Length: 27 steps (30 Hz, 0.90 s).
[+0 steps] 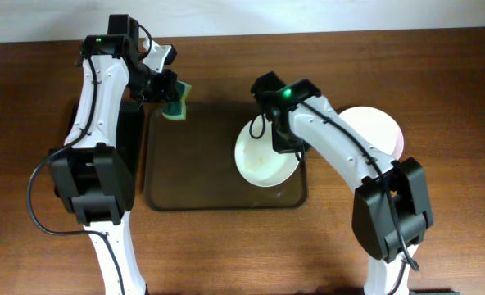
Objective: Clean dirty plates on tray and stack at the side
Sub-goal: 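Lift the last plate off the tray with the right gripper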
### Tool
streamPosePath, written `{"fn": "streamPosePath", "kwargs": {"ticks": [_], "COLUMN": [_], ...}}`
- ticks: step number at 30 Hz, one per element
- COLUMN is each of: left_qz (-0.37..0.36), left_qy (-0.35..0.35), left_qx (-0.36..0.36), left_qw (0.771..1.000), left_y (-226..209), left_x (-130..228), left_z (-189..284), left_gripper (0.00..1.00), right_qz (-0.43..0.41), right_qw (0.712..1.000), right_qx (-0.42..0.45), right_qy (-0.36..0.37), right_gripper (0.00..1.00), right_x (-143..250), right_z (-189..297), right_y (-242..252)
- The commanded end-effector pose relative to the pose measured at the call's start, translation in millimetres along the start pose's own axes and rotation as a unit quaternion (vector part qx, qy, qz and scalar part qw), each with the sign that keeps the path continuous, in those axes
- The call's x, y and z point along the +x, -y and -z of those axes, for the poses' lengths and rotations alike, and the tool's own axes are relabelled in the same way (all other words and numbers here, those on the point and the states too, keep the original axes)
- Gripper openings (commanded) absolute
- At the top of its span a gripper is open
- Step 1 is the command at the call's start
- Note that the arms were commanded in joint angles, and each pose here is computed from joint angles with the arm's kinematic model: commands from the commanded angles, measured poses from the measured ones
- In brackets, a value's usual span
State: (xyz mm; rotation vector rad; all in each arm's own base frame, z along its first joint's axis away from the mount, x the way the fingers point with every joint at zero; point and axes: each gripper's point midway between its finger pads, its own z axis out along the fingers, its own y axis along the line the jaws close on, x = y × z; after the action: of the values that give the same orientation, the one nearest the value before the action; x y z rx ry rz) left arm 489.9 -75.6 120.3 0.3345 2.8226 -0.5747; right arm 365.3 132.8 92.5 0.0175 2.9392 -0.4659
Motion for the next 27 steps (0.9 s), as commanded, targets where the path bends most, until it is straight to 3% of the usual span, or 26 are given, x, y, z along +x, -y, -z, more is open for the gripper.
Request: {"fn": "streamPosePath", "kwargs": {"ticks": [1,13,21,27], "left_qz": [-0.002,-0.004,-0.004,-0.004], "left_qy": [0.007,0.006,0.004,0.004], "left_qx": [0.0,0.0,-0.011,-0.011], "left_qw": [1.0,1.0,1.0,1.0], "left_y": [4,7,3,3], "left_x": [-4,-4,-3,-3], "left_z": [4,3,3,3], "left_gripper": [0.01,0.01,0.01,0.01], "right_qz": [0.009,0.065,0.059,0.059], "right_qw": [0.987,0.926,0.97,0.976], "right_qx": [0.139,0.272,0.158,0.136], "right_qy": [0.082,0.254,0.178,0.162], "right_gripper": [0.04,0.04,0.04,0.04], "right_x": [-8,-25,-3,2], "right_z": [25,107,79,75], "right_y": [29,17,-16,-24]}}
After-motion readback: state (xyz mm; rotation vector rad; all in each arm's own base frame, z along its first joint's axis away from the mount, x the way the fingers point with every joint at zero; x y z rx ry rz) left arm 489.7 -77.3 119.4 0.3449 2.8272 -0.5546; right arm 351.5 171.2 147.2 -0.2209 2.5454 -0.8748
